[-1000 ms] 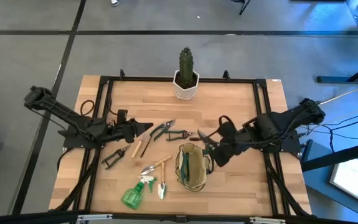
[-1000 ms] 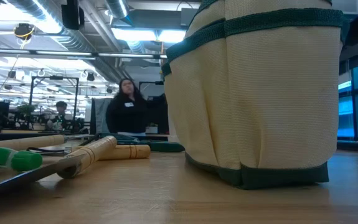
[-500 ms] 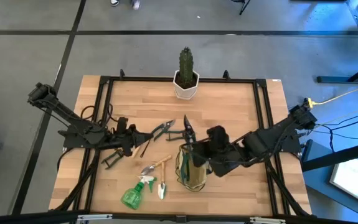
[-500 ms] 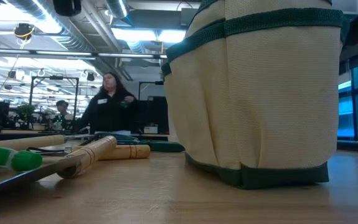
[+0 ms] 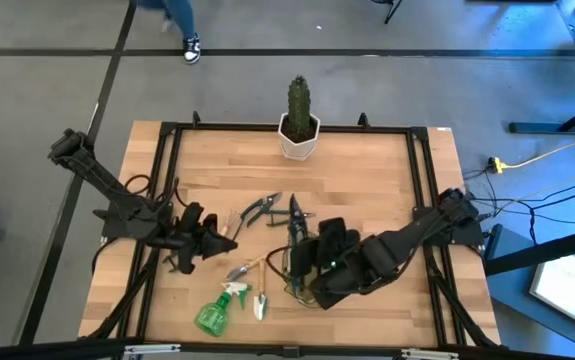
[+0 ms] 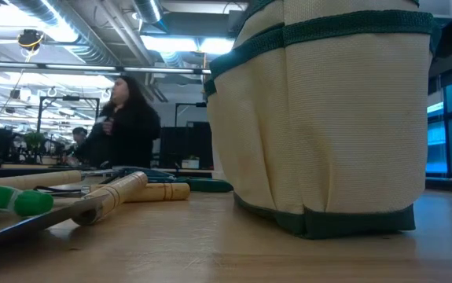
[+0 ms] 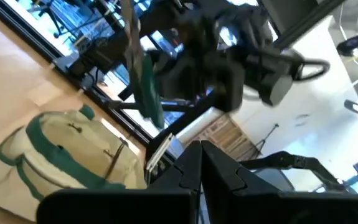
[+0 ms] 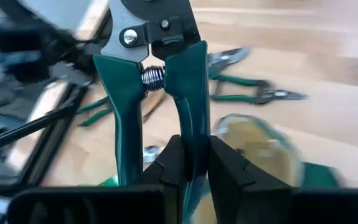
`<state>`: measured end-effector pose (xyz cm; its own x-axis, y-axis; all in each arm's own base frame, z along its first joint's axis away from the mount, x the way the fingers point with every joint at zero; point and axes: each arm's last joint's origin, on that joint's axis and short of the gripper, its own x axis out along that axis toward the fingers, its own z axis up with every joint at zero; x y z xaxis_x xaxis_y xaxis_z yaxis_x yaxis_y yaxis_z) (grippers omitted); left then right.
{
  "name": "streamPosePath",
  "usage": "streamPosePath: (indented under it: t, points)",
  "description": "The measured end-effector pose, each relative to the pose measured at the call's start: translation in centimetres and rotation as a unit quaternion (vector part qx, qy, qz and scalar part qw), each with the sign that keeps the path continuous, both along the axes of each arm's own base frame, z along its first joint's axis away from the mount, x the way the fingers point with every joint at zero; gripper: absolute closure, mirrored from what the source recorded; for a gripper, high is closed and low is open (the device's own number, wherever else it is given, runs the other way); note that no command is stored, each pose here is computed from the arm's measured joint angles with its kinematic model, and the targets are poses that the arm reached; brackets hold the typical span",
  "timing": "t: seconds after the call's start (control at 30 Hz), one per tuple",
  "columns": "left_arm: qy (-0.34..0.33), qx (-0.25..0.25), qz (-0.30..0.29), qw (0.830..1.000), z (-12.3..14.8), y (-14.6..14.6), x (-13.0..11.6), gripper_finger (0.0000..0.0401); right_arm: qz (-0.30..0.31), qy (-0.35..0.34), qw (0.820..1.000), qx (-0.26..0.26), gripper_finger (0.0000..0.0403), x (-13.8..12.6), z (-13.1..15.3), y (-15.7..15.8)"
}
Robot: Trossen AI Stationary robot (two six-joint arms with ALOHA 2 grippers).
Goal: Pick & Place Garden tools in Gardening bag
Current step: Put the bottom green shears into the green gardening bag
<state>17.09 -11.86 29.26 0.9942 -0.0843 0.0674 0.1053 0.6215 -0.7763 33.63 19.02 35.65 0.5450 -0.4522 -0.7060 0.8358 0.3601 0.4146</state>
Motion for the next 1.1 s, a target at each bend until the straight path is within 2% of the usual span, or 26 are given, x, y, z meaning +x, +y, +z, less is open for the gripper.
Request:
streamPosePath:
  t: [0.07,0.17,0.37,0.6,0.83,1.1]
  points:
    - [0.003,0.004,-0.005,1.000,-0.1,-0.2,-0.1,0.0400,-0.006,0.026,1.000,0.014,0.0356,-0.4,1.2,-0.2]
    - [0.004,0.007,-0.007,1.000,-0.1,-0.4,-0.3,0.0400,0.009,0.034,0.999,0.041,0.0356,0.3,1.6,0.0]
    - [0.005,0.015,-0.007,1.000,-0.1,-0.4,-0.3,0.0400,0.020,0.091,0.995,0.041,0.0356,1.4,-1.0,0.6]
    - [0.002,0.012,-0.008,1.000,-0.1,-0.4,-0.3,0.0400,0.021,0.124,0.991,0.055,0.0356,1.4,-2.4,1.2]
    - [0.004,0.014,-0.010,1.000,-0.1,-0.5,-0.3,0.0400,0.021,0.138,0.987,0.075,0.0356,1.1,-2.8,1.7]
    - [0.005,0.015,-0.012,1.000,-0.1,-0.5,-0.3,0.0400,0.082,0.177,0.978,0.073,0.0356,0.9,-2.9,1.9]
